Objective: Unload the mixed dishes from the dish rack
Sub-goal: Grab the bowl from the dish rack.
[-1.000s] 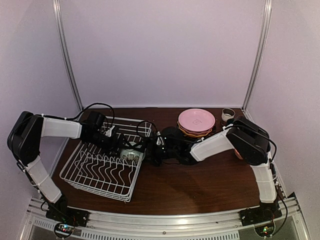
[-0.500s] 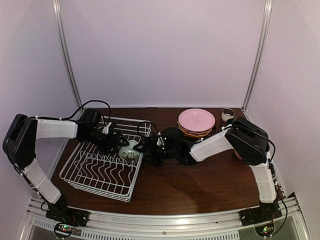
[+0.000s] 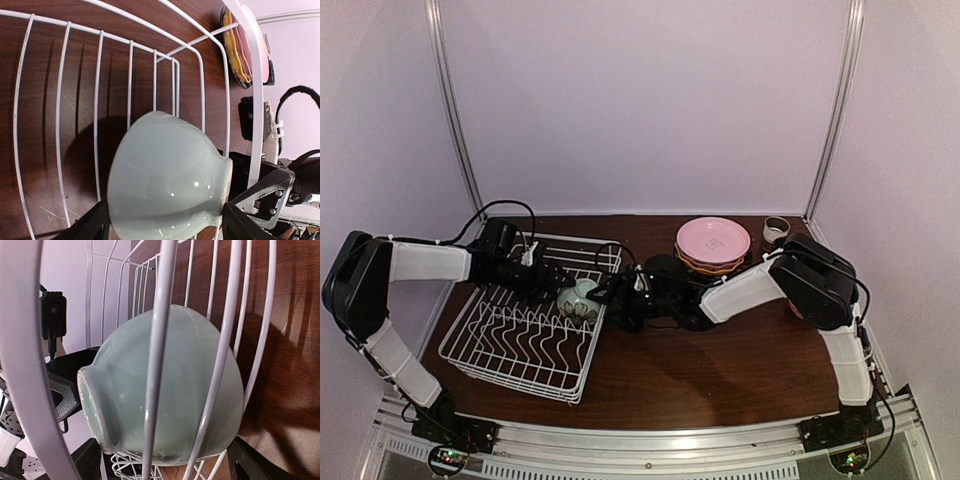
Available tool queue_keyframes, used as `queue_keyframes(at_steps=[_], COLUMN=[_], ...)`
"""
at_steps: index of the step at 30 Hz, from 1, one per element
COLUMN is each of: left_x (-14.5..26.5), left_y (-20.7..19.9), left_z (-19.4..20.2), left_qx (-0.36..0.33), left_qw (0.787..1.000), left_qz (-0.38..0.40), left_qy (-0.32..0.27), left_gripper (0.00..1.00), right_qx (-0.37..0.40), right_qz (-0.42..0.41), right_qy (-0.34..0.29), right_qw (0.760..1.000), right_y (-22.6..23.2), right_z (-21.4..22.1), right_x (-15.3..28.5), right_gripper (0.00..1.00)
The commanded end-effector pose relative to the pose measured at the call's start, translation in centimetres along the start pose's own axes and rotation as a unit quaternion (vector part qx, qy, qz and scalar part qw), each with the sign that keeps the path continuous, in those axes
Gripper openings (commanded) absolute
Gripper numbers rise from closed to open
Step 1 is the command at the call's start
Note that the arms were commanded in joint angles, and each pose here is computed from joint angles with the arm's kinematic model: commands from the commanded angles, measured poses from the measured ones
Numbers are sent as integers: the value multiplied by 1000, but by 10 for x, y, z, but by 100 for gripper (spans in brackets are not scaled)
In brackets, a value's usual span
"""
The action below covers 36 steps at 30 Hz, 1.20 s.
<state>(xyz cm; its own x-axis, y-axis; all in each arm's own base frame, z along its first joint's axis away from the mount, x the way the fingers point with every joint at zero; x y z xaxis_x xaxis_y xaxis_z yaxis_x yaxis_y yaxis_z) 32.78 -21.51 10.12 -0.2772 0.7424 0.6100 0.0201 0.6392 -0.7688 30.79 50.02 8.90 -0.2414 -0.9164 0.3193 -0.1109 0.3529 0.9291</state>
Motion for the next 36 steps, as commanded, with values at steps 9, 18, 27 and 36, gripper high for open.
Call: queue_keyframes(at_steps=[9, 18, 27, 36], left_x=[13, 14, 14, 10], left_y=[-67, -61, -63, -61], left_z=[11, 11, 12, 10], left_qx=[-53, -47, -48, -40], left_qw=[986, 986, 985, 985], left_qz=[154, 158, 164, 166], left_qy=[23, 22, 22, 23], left_gripper=[78, 70, 54, 32], right_qx=[25, 34, 35, 47], right_qz=[-86, -93, -96, -98], right_qy=[-3, -10, -12, -14], right_qw=[996, 995, 995, 994], right_y=[36, 43, 45, 51], right_z=[0, -3, -4, -5], right_x=[-3, 1, 2, 8], right_gripper=[90, 95, 94, 95])
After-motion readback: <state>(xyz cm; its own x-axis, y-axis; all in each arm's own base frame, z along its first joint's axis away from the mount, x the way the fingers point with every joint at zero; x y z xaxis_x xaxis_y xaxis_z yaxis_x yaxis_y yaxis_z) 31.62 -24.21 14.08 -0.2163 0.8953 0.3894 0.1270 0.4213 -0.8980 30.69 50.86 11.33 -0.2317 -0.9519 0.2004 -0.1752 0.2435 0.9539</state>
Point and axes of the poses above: each gripper's point midway between its finger pads, its own x axis back along the fingers, its own y axis along the line the jaws close on, z = x × y, the point moved 1 cm from there along x, back along the fingers, and after that the axes turned 5 degrees about x, right-handed, at the moved point
